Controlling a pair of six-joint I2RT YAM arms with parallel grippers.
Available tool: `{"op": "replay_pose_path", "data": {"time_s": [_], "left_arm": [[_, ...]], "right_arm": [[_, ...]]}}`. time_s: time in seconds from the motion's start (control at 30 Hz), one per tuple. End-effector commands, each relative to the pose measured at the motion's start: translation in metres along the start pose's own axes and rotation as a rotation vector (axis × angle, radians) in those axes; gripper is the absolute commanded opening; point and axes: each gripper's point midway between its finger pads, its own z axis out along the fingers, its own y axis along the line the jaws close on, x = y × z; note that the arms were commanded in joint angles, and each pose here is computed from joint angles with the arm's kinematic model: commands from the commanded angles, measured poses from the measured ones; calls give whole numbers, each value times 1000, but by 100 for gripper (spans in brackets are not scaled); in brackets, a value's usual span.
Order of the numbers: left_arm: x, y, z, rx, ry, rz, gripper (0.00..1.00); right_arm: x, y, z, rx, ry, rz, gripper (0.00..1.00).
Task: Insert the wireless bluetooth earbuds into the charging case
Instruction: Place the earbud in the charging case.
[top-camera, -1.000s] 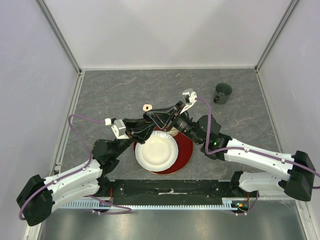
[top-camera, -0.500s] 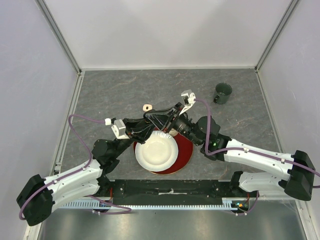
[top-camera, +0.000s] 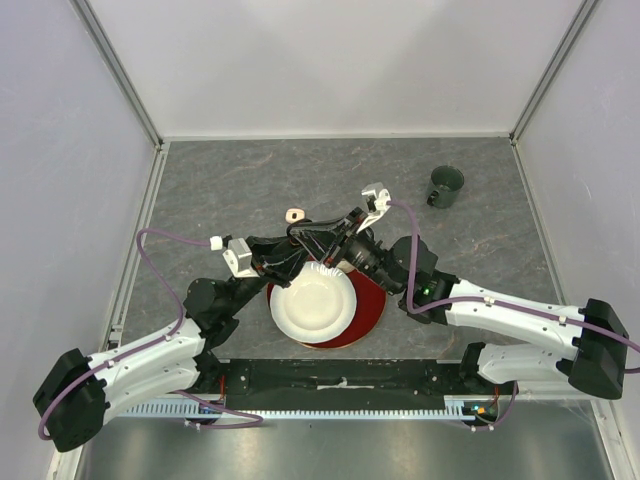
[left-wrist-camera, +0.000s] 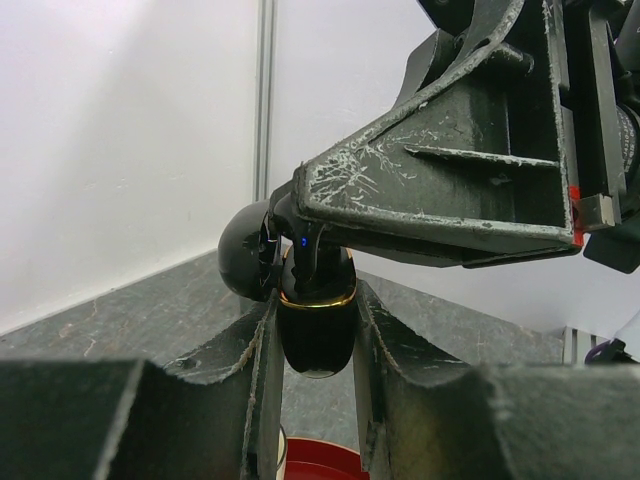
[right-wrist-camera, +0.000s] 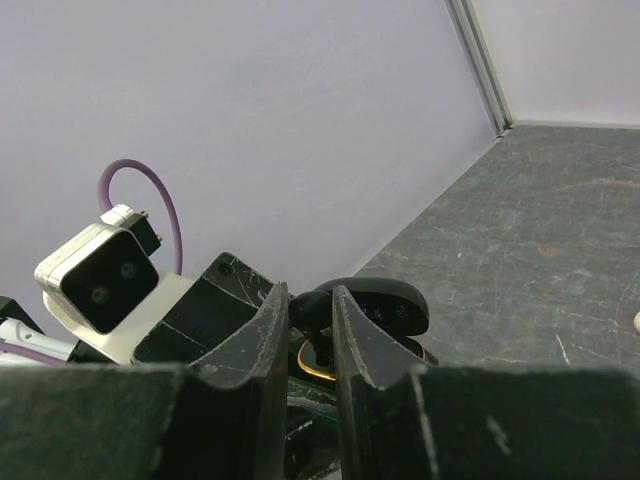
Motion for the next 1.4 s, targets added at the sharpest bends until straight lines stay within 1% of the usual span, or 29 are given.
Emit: {"op": "replay_pose_path", "data": {"time_s": [0.0,0.07,0.1,0.3,0.8,0.83,0.97,1.0,1.17,1.3,1.37], "left_arm": [[-42,-2,4,0,-148,3,2],[-42,-1,3,-5,-150,8,2],[-42,-1,4,-7,-150,9,2],[-42,-1,4,-8,-152,13,2],[-45,3,5,-26,-158,31,2],[-45,4,5,-29,-158,33,2],[-44,3,5,-28,-156,32,2],[-44,4,4,-31,-157,33,2],[-43,4,3,-31,-154,33,2],[-43,4,3,-31,-152,31,2],[-42,4,4,-29,-152,26,2]], "right_arm": [[16,-18,-2,75,43,-29,0],[16,-20,-2,92,50,-37,0],[21,-22,-3,104,74,-49,0],[19,-28,-7,154,90,-91,0],[25,-26,-9,194,129,-153,1],[25,-28,-9,198,130,-153,4],[28,-26,-9,194,149,-151,8],[27,-25,-9,194,147,-151,12],[21,-21,-9,181,136,-148,15],[17,-17,-8,173,132,-146,25],[15,-15,-7,167,129,-147,25]]}}
